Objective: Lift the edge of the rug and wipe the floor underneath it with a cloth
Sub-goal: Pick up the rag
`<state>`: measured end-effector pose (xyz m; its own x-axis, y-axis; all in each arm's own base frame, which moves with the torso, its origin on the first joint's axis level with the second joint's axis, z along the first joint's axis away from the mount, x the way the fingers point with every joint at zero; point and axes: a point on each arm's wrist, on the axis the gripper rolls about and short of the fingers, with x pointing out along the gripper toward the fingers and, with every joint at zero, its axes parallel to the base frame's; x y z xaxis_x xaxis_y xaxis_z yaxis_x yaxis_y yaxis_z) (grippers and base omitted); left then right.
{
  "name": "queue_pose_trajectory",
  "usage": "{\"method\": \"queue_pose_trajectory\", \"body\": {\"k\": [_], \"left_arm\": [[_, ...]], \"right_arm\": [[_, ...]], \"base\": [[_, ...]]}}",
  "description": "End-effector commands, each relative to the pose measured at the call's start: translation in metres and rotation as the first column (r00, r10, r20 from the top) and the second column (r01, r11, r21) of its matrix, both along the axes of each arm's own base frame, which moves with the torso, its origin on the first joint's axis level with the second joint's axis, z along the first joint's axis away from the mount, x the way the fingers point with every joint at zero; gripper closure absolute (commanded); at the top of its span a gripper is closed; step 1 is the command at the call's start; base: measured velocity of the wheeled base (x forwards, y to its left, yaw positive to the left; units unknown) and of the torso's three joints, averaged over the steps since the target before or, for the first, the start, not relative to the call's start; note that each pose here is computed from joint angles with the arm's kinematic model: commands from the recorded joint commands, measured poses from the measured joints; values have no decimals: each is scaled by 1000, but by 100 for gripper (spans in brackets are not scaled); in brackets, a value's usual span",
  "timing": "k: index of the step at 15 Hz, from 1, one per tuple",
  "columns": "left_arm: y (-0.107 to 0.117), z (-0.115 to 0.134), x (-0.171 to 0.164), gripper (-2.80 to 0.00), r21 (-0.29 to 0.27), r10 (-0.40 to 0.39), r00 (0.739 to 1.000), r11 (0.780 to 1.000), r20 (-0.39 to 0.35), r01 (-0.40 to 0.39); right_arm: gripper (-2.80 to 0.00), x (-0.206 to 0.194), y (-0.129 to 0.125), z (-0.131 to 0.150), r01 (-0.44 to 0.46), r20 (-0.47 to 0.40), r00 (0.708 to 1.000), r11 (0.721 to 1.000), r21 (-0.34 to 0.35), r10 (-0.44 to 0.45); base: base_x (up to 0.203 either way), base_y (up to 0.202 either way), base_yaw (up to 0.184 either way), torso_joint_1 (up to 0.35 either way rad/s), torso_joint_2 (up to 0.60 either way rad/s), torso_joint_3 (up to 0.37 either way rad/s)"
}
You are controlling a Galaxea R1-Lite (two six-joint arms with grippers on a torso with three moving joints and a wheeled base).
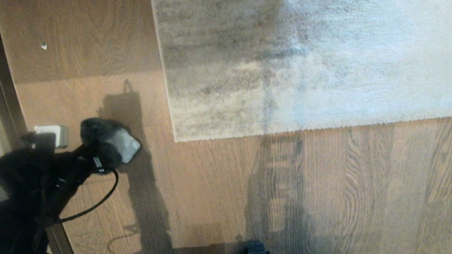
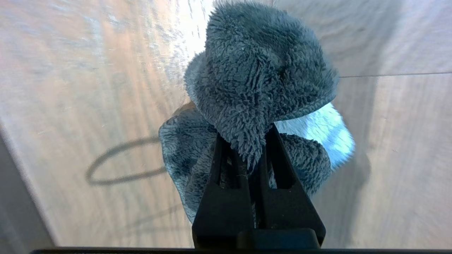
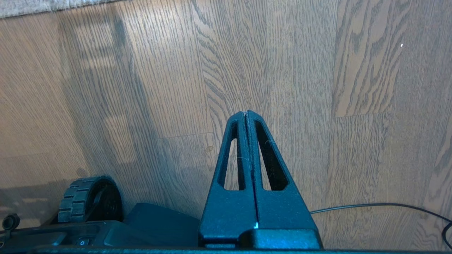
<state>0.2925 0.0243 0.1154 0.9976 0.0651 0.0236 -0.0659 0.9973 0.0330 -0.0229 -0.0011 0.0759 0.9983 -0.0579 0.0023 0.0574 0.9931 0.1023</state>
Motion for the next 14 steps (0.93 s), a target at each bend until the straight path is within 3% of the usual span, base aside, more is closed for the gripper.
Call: {"method": "queue_pose_trajectory", "body": {"k": [1, 6, 14], "left_arm": [[-2, 23, -22, 0, 8, 1, 996, 1000, 93, -2], [-5, 43, -65, 0, 29, 4, 989, 1000, 150, -8], [-11, 41, -126, 0, 30, -4, 989, 1000, 147, 0]], "right_arm": [[0, 0, 0, 0, 0, 1, 1000, 1000, 0, 0], [0, 0, 0, 0, 0, 2, 1000, 1000, 0, 0], [0, 0, 0, 0, 0, 1, 1000, 1000, 0, 0]], "base": [[0, 0, 0, 0, 0, 0], [0, 0, 0, 0, 0, 0], [0, 0, 0, 0, 0, 0]]}}
